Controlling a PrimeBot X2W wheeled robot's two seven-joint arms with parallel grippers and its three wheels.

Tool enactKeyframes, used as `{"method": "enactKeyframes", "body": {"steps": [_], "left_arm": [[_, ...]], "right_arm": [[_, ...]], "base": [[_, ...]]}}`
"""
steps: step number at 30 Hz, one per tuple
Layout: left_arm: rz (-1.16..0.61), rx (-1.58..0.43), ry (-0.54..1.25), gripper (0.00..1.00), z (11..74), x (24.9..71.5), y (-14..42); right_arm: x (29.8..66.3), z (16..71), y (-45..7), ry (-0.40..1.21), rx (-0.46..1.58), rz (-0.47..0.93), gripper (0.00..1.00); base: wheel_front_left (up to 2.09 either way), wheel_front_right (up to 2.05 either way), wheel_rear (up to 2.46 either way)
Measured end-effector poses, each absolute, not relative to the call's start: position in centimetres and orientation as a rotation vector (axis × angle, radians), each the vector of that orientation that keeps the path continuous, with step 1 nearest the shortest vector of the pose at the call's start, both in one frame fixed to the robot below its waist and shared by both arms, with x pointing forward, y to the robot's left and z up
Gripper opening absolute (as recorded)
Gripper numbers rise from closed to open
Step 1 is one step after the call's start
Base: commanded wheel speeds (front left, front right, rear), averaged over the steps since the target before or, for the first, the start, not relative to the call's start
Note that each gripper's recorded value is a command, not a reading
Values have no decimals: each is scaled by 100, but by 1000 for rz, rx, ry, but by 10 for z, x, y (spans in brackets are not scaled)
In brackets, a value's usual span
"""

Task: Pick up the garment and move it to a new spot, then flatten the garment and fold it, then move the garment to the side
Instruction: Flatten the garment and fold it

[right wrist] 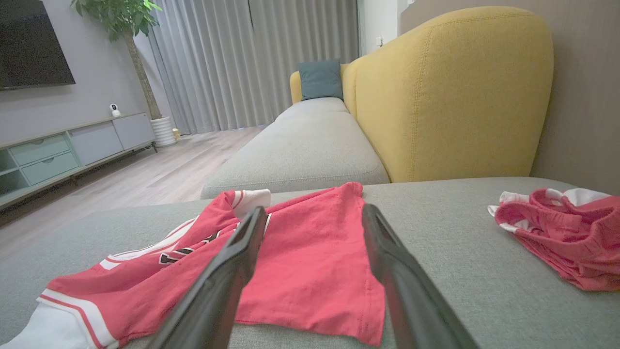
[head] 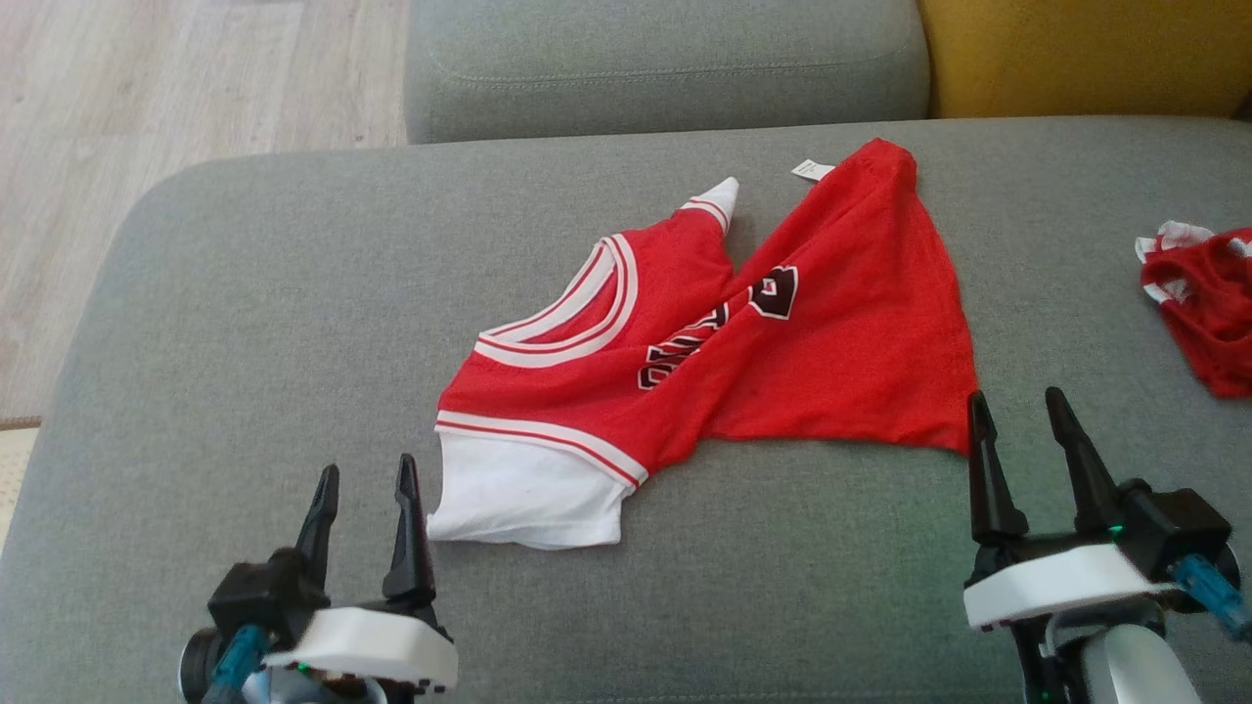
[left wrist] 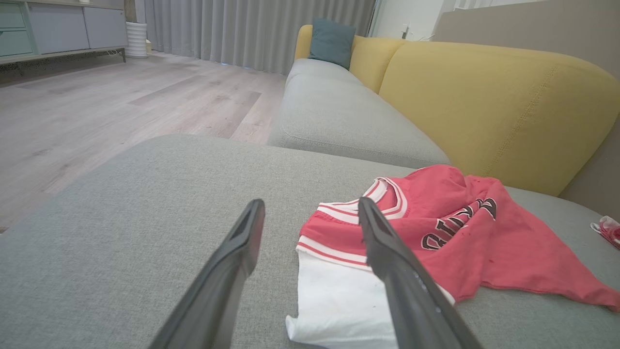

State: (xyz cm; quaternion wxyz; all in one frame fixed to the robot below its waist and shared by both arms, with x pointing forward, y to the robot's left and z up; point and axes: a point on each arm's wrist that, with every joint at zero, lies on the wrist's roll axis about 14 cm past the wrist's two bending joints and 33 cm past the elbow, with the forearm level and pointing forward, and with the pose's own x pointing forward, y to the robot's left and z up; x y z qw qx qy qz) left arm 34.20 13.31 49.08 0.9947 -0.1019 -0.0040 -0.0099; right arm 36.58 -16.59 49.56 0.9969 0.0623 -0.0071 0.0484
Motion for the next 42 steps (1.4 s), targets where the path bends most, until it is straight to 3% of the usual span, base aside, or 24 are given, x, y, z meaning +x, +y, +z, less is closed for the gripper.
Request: {"method": "enactKeyframes", "body": {"steps": [6, 17, 33, 34, 35, 36, 38, 39, 42], "left_arm": [[-22, -202, 18, 100, 483, 341, 132], [-72, -215, 332, 100, 402, 324, 117], [-138, -213, 428, 100, 374, 350, 99], [-145, -213, 432, 89, 372, 350, 98], [-151, -213, 434, 67, 372, 349, 96], [-158, -214, 431, 35, 372, 350, 94], [-157, -220, 426, 8, 374, 352, 94], [-156, -222, 422, 0, 375, 353, 95], [-152, -224, 420, 0, 376, 353, 96]], "right_arm": [[367, 492, -165, -4, 127, 98, 100], [370, 481, -169, 31, 135, 83, 100], [374, 461, -186, 86, 132, 29, 100], [374, 460, -187, 89, 132, 26, 100], [374, 459, -187, 94, 133, 24, 100], [374, 456, -189, 102, 133, 18, 100], [373, 450, -192, 119, 134, 9, 100], [372, 447, -194, 130, 135, 1, 100], [369, 434, -200, 176, 136, -21, 100]], "base": [[0, 0, 0], [0, 0, 0], [0, 0, 0], [0, 0, 0], [0, 0, 0], [0, 0, 0], [0, 0, 0], [0, 0, 0], [0, 0, 0]]}}
